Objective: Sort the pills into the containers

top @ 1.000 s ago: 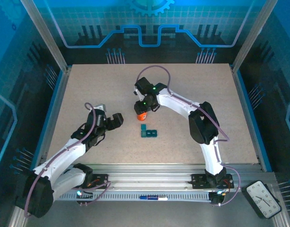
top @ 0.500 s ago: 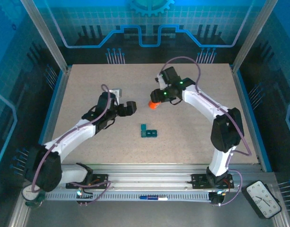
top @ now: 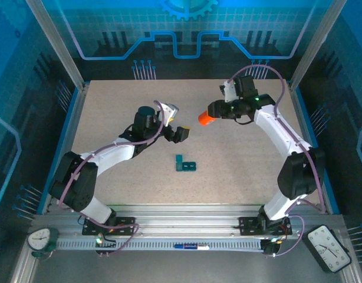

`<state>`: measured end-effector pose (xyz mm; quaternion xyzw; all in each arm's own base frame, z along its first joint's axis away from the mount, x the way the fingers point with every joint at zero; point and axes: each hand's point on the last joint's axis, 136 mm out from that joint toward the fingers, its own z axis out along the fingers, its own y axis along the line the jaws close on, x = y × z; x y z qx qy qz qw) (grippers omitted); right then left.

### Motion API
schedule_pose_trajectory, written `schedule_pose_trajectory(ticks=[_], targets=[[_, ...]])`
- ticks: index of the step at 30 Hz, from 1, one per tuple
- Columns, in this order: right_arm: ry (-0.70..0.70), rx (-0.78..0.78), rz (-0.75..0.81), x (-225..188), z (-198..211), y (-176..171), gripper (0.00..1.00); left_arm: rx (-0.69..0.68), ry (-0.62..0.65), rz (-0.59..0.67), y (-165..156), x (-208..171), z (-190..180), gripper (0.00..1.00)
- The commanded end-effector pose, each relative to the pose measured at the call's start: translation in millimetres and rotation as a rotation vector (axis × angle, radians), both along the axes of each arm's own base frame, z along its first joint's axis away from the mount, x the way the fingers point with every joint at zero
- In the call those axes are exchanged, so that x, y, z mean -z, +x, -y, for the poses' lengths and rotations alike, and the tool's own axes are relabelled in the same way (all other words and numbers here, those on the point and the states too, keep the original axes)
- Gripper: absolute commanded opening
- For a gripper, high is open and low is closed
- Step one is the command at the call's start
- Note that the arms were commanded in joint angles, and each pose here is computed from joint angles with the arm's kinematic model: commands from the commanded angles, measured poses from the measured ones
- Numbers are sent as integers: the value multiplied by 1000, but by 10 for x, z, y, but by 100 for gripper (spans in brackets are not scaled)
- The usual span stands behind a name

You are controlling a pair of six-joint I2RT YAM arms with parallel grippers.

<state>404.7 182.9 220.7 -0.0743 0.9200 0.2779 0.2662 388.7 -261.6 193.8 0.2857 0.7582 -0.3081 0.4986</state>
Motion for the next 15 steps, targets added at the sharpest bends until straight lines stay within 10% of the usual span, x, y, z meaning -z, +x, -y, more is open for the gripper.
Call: schedule_pose_trajectory(ticks=[1,15], targets=[[126,-80,42,-332,-115,-44,47,187,-57,139,-102,-139,244,99],[168,-193,-10,-317,-239,-158,47,271,-54,200,-23,-34,400,98]])
